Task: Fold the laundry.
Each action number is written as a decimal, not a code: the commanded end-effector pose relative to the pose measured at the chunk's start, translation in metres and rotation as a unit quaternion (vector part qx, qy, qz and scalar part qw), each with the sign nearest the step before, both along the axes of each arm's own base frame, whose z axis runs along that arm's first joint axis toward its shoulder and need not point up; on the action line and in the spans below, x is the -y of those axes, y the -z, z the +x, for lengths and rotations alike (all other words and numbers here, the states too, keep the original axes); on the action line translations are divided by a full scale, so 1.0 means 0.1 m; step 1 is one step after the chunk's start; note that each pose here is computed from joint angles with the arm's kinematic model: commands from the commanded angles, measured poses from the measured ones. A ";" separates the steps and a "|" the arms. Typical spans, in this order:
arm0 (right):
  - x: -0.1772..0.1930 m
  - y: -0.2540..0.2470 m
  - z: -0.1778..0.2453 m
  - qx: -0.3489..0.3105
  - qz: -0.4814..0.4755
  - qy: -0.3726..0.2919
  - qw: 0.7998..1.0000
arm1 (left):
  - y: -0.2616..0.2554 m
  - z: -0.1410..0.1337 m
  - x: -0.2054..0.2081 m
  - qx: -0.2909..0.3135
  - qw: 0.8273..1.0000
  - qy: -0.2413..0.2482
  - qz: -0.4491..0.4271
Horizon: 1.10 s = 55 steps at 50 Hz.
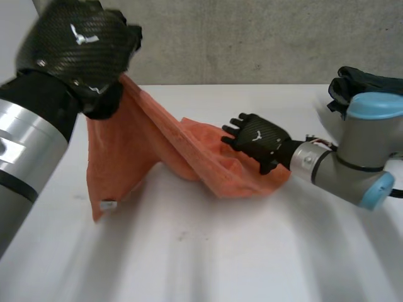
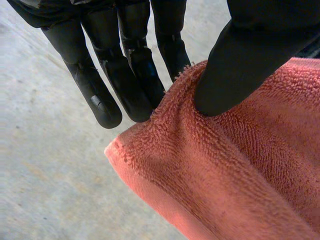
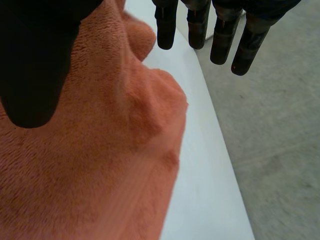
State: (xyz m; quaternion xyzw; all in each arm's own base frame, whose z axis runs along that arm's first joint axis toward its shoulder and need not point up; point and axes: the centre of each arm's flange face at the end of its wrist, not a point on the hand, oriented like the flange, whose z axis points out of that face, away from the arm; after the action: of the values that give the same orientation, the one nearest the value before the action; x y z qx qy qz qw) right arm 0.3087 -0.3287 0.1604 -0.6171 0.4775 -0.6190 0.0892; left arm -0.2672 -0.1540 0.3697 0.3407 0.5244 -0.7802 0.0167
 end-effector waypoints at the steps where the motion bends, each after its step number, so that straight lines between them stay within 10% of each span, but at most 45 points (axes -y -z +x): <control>1: -0.09 0.27 0.19 -0.006 0.027 -0.028 0.999 | -0.14 0.05 -0.08 -0.015 1.000 0.001 -0.022; 8: 0.04 0.06 0.18 0.005 0.003 0.023 1.000 | -0.15 0.05 -0.04 -0.015 1.000 -0.002 -0.022; 16: 0.26 -0.56 -0.66 0.118 0.124 0.267 0.948 | -0.12 0.07 0.05 -0.001 1.000 -0.016 -0.026; 31: -0.31 0.06 -0.48 0.147 0.375 0.206 0.892 | -0.33 0.07 0.04 -0.028 0.997 -0.018 -0.066; 47: 0.34 0.52 -0.23 0.214 0.292 0.291 0.886 | -0.61 0.10 -0.01 -0.060 0.992 -0.019 -0.108; 55: 0.42 -0.54 -0.57 0.253 0.173 0.286 0.908 | -0.62 0.18 0.08 -0.064 0.990 -0.040 -0.119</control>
State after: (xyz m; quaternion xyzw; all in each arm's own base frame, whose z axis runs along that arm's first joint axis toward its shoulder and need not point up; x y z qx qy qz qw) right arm 0.2851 -0.3626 0.1200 -0.2512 0.7562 -0.5776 0.1772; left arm -0.2561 -0.1531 0.4317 0.2769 0.4415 -0.8526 0.0384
